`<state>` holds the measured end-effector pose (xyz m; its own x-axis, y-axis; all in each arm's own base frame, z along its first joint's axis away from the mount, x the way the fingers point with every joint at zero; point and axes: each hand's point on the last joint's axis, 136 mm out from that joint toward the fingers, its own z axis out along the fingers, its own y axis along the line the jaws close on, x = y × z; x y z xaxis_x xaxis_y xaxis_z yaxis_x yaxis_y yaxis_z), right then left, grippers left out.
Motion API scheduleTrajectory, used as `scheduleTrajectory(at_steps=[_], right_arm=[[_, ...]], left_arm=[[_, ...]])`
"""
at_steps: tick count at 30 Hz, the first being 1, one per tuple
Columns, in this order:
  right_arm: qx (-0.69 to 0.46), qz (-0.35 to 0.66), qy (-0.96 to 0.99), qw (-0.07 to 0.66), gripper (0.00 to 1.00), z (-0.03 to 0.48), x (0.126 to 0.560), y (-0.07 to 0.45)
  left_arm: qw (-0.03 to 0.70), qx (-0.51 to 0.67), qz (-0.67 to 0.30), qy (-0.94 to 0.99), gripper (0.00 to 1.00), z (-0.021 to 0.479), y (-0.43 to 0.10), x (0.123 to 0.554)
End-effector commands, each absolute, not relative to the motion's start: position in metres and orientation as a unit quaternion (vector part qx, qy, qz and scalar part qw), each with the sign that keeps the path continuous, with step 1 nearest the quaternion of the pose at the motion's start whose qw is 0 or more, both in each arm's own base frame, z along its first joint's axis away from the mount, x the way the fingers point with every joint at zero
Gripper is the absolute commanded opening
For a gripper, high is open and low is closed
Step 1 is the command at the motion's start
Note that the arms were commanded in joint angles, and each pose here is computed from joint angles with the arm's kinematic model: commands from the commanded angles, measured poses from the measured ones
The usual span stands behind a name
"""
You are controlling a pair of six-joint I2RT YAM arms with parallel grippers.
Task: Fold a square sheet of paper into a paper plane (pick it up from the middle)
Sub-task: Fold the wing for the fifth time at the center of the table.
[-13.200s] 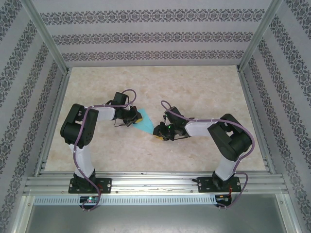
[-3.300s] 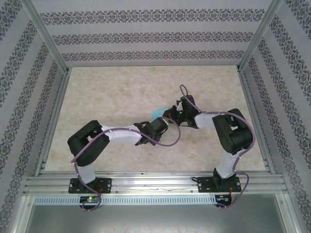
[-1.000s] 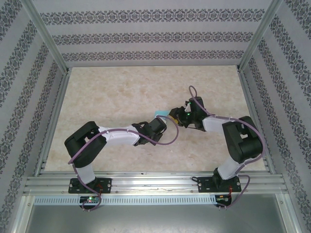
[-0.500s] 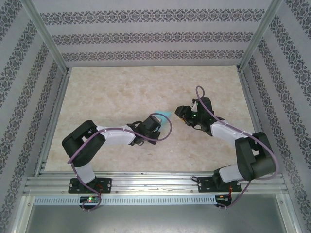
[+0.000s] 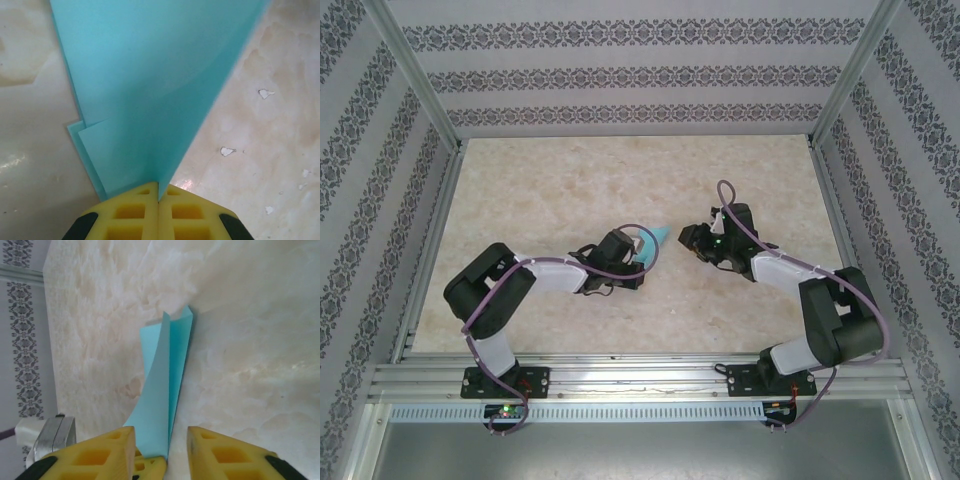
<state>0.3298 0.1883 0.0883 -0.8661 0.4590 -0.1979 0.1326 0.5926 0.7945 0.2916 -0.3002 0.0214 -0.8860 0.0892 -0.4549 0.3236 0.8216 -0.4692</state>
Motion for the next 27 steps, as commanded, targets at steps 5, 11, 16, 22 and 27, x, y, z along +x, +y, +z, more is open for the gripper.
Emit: scheduleTrajectory(at_steps=[5, 11, 16, 22, 27], right_arm=[[0.124, 0.445, 0.873, 0.155, 0.27, 0.084, 0.321, 0.222], [0.102, 0.457, 0.874, 0.129, 0.16, 0.073, 0.317, 0.247], [0.092, 0.460, 0.875, 0.119, 0.11, 0.067, 0.315, 0.262], [0.103, 0.449, 0.878, 0.129, 0.10, 0.060, 0.326, 0.263], [0.122, 0.445, 0.877, 0.130, 0.10, 0.050, 0.337, 0.255]], left_arm=[[0.175, 0.092, -0.334, 0.922, 0.00, 0.017, -0.310, 0.288], [0.151, 0.071, -0.356, 0.920, 0.00, 0.014, -0.309, 0.289], [0.132, 0.066, -0.364, 0.919, 0.00, 0.009, -0.311, 0.287], [0.111, 0.045, -0.386, 0.915, 0.00, 0.000, -0.311, 0.281], [0.103, 0.040, -0.380, 0.919, 0.00, -0.005, -0.306, 0.277]])
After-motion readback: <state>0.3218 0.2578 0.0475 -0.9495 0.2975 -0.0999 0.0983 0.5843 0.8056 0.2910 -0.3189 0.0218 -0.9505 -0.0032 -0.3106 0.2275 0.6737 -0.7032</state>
